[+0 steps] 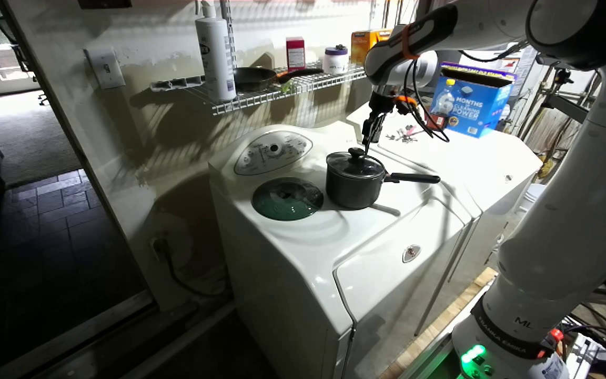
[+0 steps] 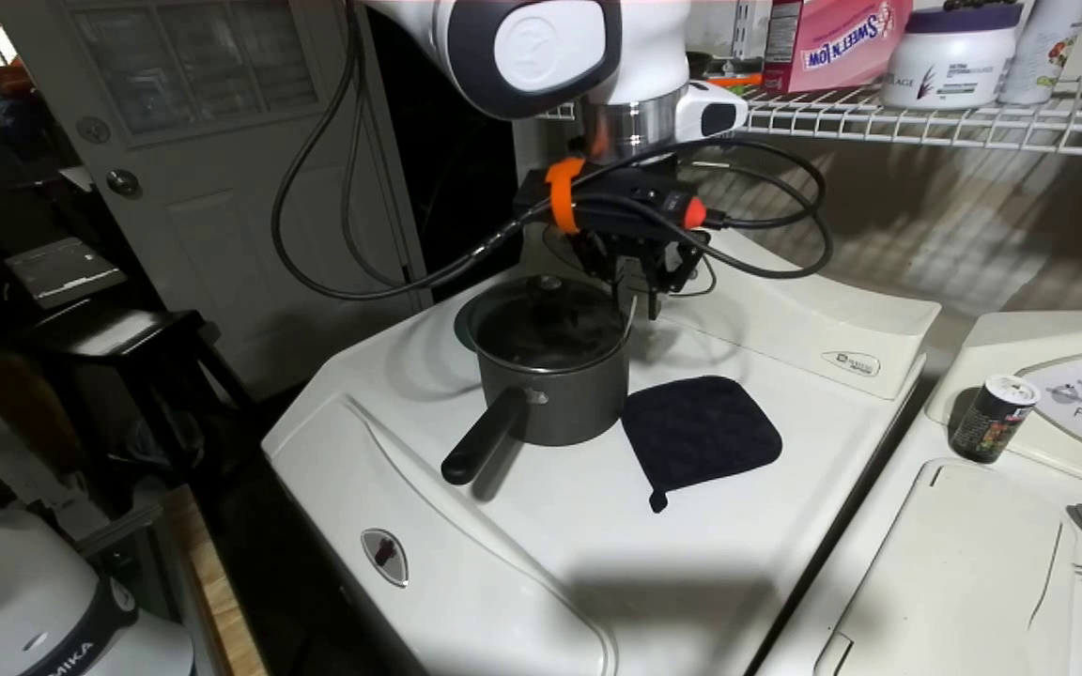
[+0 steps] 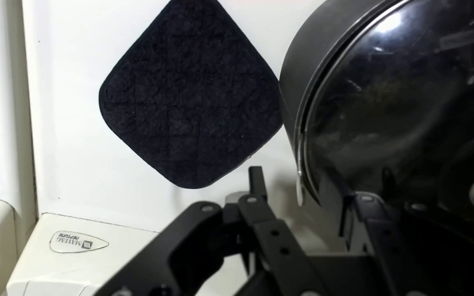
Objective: Remove the spoon from the pot, put it on the pot holder, remove the lid from the pot and put it in the pot holder
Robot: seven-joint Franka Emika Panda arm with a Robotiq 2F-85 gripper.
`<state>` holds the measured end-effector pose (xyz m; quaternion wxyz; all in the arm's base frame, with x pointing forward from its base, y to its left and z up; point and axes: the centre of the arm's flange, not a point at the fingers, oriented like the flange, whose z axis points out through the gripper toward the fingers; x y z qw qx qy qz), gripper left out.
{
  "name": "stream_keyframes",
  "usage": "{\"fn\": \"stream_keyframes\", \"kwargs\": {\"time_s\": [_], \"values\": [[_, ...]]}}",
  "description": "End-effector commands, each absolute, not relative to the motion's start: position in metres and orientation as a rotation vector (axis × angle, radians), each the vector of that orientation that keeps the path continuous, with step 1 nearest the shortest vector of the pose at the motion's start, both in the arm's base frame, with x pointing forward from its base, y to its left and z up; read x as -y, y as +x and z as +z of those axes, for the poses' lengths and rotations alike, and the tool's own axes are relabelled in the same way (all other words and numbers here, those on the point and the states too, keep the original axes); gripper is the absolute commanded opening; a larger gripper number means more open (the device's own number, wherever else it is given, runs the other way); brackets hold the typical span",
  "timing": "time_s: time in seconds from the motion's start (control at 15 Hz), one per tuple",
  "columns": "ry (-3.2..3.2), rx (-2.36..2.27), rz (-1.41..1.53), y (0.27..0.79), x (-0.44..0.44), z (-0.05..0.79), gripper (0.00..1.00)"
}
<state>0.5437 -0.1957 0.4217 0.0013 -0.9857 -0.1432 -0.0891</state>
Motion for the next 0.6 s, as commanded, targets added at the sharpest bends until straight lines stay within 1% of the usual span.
{"fn": "stream_keyframes", "kwargs": {"time_s": [0.0,0.07,0.53], "values": [[-3.096,0.481,-0.289,0.5534,0.1977,0.4222,0.09],[-3.097,0.481,-0.289,0.5534,0.1975,0.4223,0.01],[-3.105,0.496,-0.309,0.5544,0.1961,0.4297,0.01]]}}
